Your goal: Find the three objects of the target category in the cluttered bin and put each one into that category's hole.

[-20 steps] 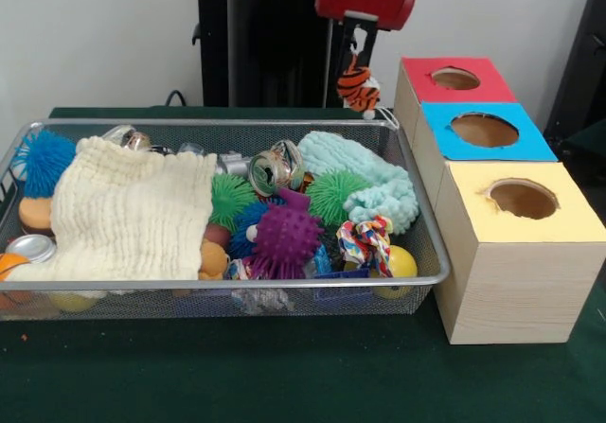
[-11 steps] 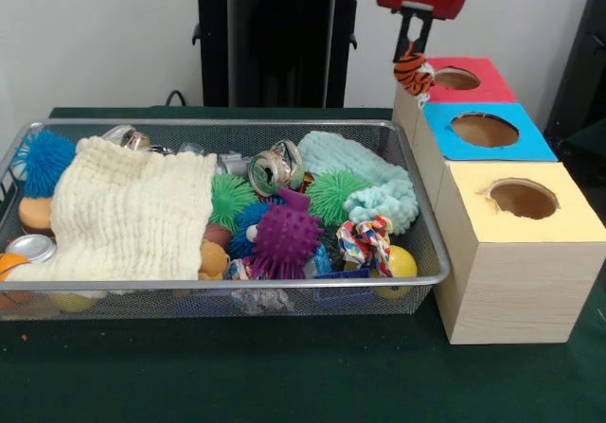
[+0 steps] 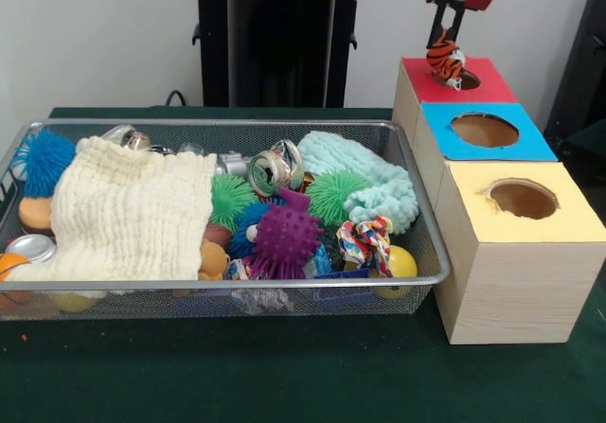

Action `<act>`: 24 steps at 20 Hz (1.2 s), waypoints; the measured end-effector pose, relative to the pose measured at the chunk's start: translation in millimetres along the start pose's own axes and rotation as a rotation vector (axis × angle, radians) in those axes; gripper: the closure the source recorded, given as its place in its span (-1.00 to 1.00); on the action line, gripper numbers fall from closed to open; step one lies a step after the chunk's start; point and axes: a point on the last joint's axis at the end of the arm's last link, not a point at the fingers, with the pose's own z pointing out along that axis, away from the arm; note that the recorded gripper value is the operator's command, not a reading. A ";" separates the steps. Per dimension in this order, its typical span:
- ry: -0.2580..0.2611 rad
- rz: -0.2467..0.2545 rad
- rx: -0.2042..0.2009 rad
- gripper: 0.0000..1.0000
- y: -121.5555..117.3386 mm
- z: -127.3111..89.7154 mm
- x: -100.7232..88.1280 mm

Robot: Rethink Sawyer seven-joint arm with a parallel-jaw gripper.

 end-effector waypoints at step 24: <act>-0.094 0.142 -0.048 1.00 14.0 24.4 25.5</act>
